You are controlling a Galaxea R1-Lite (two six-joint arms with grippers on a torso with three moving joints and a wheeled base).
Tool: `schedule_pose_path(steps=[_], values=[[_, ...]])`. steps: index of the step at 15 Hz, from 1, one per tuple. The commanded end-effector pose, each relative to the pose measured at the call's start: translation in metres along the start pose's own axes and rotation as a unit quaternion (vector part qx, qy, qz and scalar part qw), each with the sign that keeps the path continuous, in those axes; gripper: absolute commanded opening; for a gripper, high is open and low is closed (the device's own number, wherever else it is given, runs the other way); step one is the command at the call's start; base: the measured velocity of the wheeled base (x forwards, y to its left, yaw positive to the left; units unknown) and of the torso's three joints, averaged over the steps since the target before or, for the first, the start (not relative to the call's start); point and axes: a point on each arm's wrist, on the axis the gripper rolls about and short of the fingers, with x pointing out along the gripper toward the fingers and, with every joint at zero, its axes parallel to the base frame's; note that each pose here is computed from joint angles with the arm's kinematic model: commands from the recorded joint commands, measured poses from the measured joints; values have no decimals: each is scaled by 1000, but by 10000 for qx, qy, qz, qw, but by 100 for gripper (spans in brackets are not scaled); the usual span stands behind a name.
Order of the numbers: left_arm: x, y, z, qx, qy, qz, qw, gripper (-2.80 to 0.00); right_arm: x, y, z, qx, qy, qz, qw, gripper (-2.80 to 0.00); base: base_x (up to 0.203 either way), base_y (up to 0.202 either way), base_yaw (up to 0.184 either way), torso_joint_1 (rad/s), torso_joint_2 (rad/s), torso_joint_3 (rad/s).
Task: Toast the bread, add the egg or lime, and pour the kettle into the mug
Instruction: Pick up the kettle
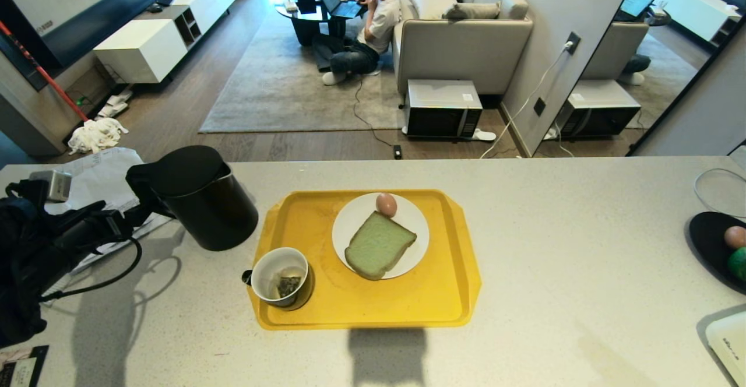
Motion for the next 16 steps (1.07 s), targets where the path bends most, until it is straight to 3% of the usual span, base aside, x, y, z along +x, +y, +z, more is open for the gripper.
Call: schedule_pose_path(steps=[1,7,16], values=[[11,7,0,38,-115,14,9999,0,0,0,0,-1,10,2,10000,-280,0,0,0,0,0,0],[36,14,4,121,-349,-79,9993,0,0,0,0,-1,10,2,10000,-280,0,0,0,0,0,0],[63,5,-13,109,-306,-379,9988,0,0,0,0,-1,10,2,10000,-280,0,0,0,0,0,0]])
